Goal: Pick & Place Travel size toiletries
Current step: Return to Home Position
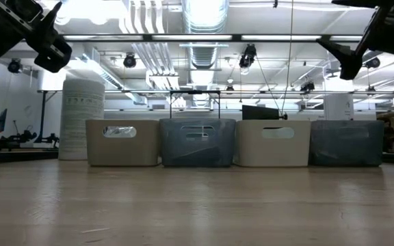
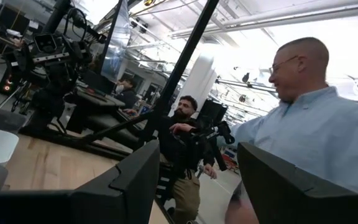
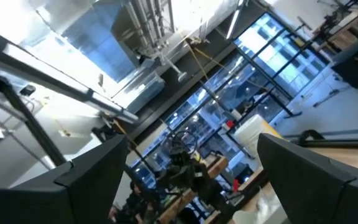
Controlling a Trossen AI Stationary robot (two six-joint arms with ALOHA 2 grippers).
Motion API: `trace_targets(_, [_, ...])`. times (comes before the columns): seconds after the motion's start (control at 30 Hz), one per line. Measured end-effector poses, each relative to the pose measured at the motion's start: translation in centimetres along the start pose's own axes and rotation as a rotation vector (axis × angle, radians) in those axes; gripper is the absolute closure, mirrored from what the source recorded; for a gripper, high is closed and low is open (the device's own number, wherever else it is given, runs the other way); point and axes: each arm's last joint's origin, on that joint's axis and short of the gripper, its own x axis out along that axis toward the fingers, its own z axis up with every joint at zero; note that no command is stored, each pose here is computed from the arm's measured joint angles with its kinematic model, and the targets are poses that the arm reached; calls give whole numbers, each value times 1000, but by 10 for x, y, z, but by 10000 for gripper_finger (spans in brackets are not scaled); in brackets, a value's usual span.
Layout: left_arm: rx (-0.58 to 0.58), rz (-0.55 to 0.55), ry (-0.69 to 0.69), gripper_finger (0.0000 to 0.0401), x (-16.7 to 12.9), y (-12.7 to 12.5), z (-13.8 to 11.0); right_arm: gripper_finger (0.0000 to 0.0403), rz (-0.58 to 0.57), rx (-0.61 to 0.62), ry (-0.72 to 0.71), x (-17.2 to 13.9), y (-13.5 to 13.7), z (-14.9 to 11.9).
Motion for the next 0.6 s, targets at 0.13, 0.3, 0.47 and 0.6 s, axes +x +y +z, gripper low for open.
trace_targets(0.13, [-1,1,1,181,0,0,0,60,9,6,12,0,1,-1])
trace_targets(0.3, [-1,1,1,181,0,0,0,75,41,47,51,0,2,-2])
trace_targets(0.47, [-2,1,2,181,0,0,0,77,104,-494,271,-2,-7,-17])
trace_targets(0.6, [-2,2,3,181,0,0,0,66,77,-769,420,-7,-18,-28])
